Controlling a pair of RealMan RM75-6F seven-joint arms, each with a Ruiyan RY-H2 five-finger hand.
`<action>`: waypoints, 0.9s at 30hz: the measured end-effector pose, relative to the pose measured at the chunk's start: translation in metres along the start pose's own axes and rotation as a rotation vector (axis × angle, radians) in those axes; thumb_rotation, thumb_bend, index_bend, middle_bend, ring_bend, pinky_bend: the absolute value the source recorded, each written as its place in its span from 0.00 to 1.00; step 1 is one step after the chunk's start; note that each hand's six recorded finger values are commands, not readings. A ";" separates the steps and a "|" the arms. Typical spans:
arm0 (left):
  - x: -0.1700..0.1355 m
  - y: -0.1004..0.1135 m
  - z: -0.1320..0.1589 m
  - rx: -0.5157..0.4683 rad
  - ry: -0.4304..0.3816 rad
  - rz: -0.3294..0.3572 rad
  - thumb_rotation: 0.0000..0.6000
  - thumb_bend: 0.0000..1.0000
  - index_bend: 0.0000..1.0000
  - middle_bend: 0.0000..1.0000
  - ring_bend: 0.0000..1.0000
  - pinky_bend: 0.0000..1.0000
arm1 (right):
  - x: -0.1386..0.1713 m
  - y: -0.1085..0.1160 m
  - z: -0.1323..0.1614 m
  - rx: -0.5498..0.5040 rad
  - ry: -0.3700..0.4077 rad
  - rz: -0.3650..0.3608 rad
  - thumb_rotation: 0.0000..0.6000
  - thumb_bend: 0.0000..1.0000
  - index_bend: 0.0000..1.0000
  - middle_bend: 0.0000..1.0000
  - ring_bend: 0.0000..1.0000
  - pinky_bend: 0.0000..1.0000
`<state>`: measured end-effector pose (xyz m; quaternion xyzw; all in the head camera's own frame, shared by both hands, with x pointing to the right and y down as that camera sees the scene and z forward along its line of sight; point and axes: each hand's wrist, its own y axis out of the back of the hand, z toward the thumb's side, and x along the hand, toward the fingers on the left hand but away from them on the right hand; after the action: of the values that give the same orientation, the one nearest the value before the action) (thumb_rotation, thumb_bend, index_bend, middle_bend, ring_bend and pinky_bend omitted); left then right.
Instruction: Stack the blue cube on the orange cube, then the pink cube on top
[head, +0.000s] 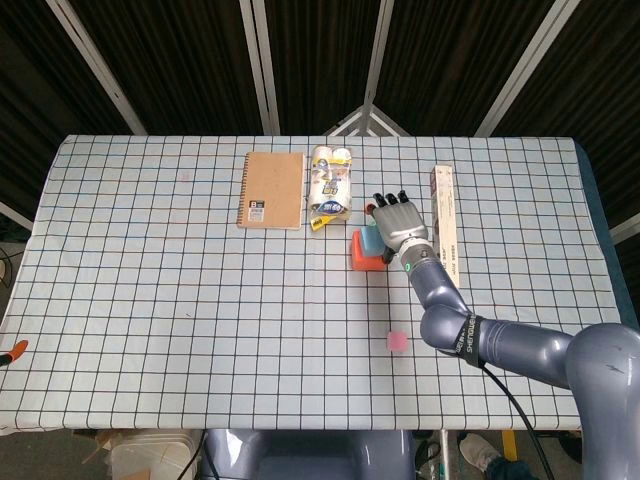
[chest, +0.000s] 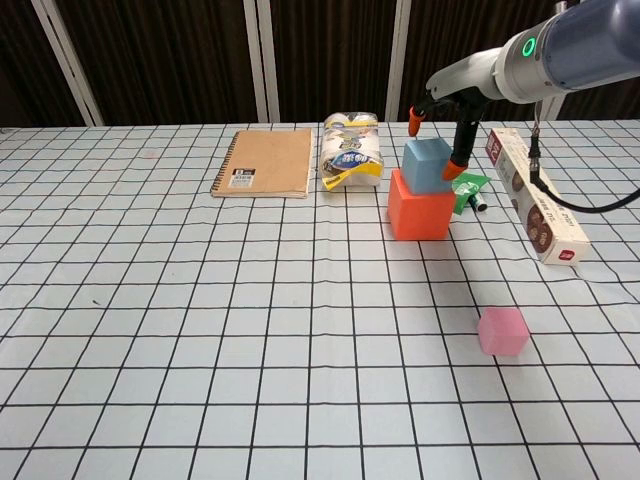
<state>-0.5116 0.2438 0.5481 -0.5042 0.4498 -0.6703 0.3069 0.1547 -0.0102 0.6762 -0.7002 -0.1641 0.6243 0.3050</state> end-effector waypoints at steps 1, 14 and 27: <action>0.000 0.000 0.000 0.000 0.001 0.000 1.00 0.13 0.07 0.00 0.00 0.00 | 0.001 0.000 0.000 0.002 0.000 0.003 1.00 0.26 0.16 0.00 0.00 0.00; 0.003 -0.003 0.004 0.007 -0.015 -0.016 1.00 0.13 0.08 0.00 0.00 0.00 | 0.025 0.000 -0.009 0.016 0.001 0.006 1.00 0.25 0.02 0.00 0.00 0.00; -0.002 -0.004 0.009 -0.005 -0.051 -0.026 1.00 0.13 0.08 0.00 0.00 0.00 | 0.130 -0.003 -0.107 -0.017 -0.045 -0.202 1.00 0.25 0.03 0.00 0.00 0.00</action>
<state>-0.5018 0.2445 0.5516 -0.5276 0.4370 -0.6600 0.3083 0.2810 0.0475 0.5811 -0.6684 -0.2462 0.6045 0.3566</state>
